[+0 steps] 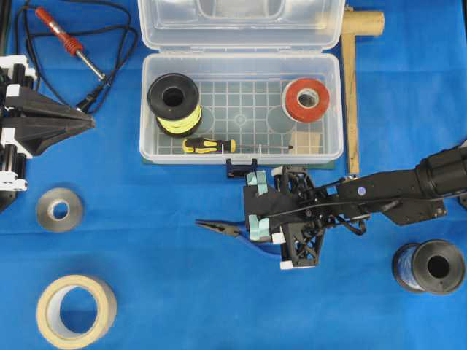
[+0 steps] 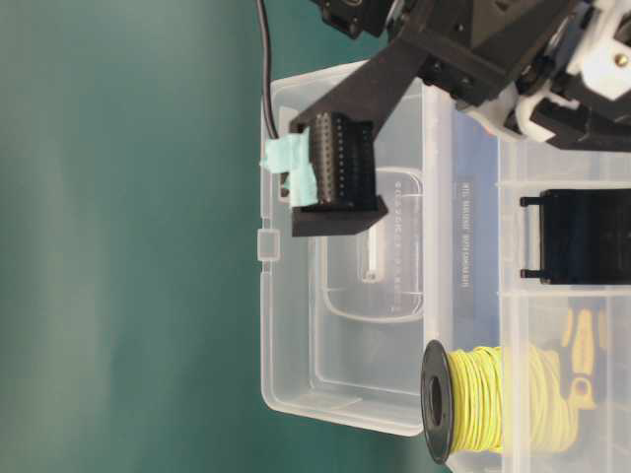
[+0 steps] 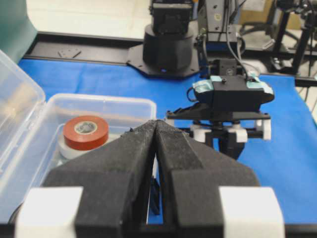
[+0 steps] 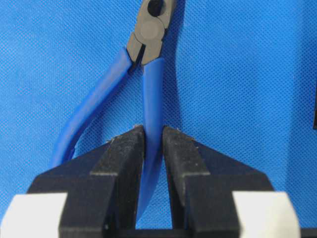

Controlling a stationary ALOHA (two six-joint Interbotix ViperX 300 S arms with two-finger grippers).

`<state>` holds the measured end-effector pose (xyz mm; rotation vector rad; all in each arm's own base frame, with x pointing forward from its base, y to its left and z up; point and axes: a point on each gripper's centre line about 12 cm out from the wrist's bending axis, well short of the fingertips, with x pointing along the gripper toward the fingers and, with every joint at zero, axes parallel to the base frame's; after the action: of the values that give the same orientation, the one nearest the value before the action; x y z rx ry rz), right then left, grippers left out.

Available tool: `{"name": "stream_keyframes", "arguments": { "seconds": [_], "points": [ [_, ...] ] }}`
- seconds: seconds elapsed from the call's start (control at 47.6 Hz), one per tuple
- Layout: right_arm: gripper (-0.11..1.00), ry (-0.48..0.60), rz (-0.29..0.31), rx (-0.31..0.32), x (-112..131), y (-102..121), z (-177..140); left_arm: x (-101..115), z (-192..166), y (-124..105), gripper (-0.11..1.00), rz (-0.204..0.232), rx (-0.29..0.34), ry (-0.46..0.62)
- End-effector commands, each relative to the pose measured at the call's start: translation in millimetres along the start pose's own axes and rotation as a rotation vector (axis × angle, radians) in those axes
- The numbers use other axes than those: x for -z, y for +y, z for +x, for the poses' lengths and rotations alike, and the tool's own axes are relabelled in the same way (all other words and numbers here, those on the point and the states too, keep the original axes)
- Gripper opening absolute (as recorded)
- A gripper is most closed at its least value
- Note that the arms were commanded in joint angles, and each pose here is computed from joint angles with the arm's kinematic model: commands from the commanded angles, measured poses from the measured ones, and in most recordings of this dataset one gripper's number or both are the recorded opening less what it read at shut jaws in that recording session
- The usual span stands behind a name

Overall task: Pick the nipper from the toolbox among several items.
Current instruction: 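Lower the pliers onto the table in front of the toolbox and release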

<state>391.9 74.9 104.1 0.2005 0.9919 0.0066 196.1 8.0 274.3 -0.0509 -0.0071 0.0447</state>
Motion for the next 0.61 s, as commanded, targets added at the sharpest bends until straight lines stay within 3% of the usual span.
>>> {"name": "stream_keyframes", "arguments": {
  "seconds": [0.0, 0.147, 0.189, 0.336, 0.399, 0.589],
  "points": [
    [0.13, -0.034, 0.009, -0.009, -13, 2, -7, -4, 1, 0, 0.00, -0.002, -0.001, -0.012],
    [0.16, -0.018, 0.012, 0.005, -16, -2, -11, -4, 1, 0, 0.00, -0.002, -0.001, -0.008],
    [0.24, -0.020, 0.003, 0.006, -18, -1, -15, -3, 1, 0, 0.00, -0.002, -0.003, -0.003],
    [0.70, -0.052, -0.045, 0.014, -28, 0, -42, -2, 1, 0, 0.00, 0.000, -0.003, 0.006],
    [0.82, -0.074, -0.059, 0.020, -34, -1, -59, -2, 1, 0, 0.00, -0.003, -0.002, 0.008],
    [0.81, -0.214, -0.112, 0.034, -53, -4, -133, -3, 1, 0, 0.00, -0.002, -0.002, 0.006]
  ]
}}
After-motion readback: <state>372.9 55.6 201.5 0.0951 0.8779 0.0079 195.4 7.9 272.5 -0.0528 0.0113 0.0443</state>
